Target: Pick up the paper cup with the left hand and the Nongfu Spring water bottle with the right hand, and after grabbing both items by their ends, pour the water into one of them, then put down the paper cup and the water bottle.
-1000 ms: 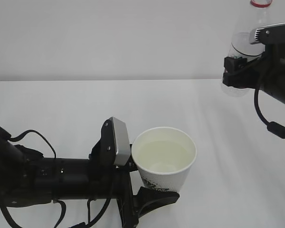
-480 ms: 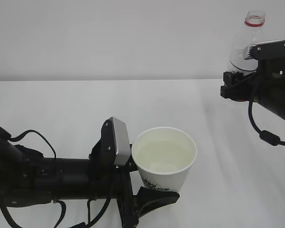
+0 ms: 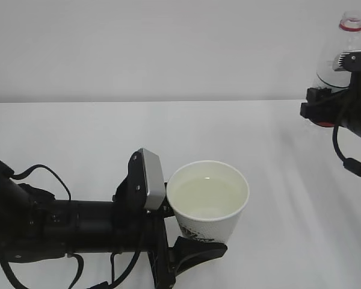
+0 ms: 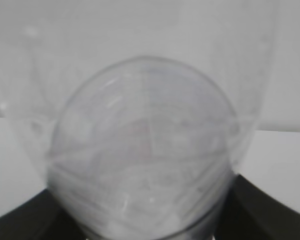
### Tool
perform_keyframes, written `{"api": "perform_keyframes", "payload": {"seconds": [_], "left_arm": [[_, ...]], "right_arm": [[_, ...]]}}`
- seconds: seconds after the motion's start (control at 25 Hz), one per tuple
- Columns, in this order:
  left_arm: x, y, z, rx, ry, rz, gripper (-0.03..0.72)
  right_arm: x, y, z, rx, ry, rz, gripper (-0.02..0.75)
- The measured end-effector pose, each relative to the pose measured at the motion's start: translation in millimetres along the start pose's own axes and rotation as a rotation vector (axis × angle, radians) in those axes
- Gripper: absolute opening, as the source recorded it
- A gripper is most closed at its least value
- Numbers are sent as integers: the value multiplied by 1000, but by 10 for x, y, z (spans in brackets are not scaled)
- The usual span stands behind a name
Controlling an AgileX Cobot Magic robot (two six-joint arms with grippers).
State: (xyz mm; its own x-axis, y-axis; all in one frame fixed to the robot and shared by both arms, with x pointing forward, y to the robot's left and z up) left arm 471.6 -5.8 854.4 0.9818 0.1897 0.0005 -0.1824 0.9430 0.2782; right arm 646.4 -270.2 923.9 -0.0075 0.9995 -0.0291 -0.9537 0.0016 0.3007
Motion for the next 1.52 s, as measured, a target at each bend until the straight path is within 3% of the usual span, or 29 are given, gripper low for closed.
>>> {"api": "perform_keyframes", "payload": {"seconds": [1.08, 1.52], "left_arm": [[11, 0, 2, -2, 4, 7, 546], [11, 0, 2, -2, 4, 7, 546]], "right_arm": [[105, -194, -567, 127, -73, 51, 476], [117, -202, -583, 125, -66, 59, 476]]}}
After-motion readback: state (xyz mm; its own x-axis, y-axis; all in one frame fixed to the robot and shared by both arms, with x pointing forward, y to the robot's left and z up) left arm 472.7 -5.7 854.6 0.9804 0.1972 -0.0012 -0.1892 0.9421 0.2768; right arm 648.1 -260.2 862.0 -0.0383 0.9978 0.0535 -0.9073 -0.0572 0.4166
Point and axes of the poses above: a point on each arm's last joint axis where the gripper is mounted, y pointing back along that axis away from the gripper, x along the wrist's bending axis when the last joint is at zero, z = x × y, the point moved 7 cm from there along -y, pointing out along that axis toward the gripper, and after that the axes turned 2 degrees about -y, right-handed, at the moved point
